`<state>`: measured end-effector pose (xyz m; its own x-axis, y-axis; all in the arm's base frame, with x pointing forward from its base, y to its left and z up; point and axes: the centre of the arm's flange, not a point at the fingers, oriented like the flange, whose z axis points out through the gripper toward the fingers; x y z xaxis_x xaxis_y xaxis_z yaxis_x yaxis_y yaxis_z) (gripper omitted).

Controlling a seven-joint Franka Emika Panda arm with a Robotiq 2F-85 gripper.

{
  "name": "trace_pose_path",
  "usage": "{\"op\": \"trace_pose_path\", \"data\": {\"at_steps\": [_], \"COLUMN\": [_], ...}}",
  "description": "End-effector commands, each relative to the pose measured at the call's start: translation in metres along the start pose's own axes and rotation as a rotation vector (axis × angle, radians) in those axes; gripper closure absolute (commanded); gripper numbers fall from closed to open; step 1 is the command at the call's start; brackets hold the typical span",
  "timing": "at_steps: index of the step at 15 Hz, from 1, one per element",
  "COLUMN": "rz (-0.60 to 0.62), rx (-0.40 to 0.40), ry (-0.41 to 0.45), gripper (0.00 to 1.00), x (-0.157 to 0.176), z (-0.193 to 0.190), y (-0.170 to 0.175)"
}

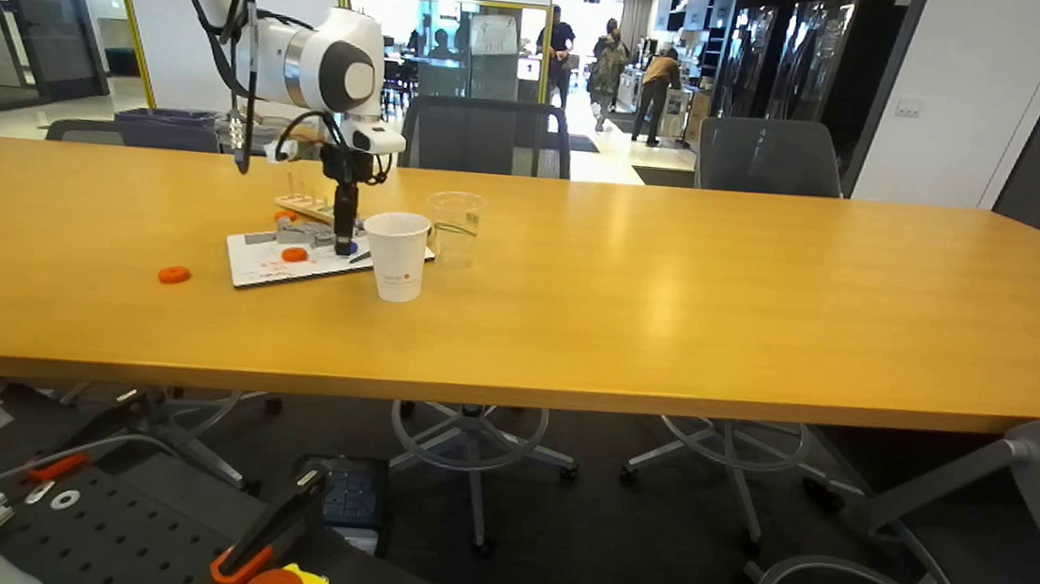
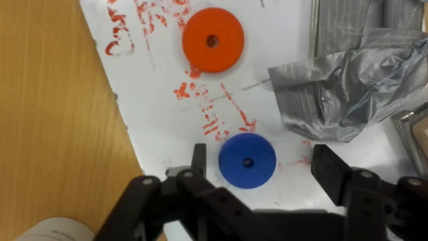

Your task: Put the orange blocks inside the white cup and place the blue ring inside the clear cup

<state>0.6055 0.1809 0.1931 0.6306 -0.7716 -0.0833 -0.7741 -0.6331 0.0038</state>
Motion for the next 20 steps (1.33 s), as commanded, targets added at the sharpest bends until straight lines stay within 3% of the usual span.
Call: {"op": "trace_pose_path", "data": {"at_steps": [1,5,6,10,20], "rz": [-0.005,-0.008,-0.007,-0.01,0.015], "rx": [0.008,0.004,0.005,0.028,0.141], "ry": [-0.003,-0.003,-0.002,0.014,0.12], "gripper": [0.51,0.8,0.82,0.82,0.82], "x": [-0.001,-0.002,-0.002,0.0,0.034], "z": [-0.008,-0.01,-0.01,-0.024,-0.126], "y": [-0.002,-0.002,-0.002,-0.001,0.01]}}
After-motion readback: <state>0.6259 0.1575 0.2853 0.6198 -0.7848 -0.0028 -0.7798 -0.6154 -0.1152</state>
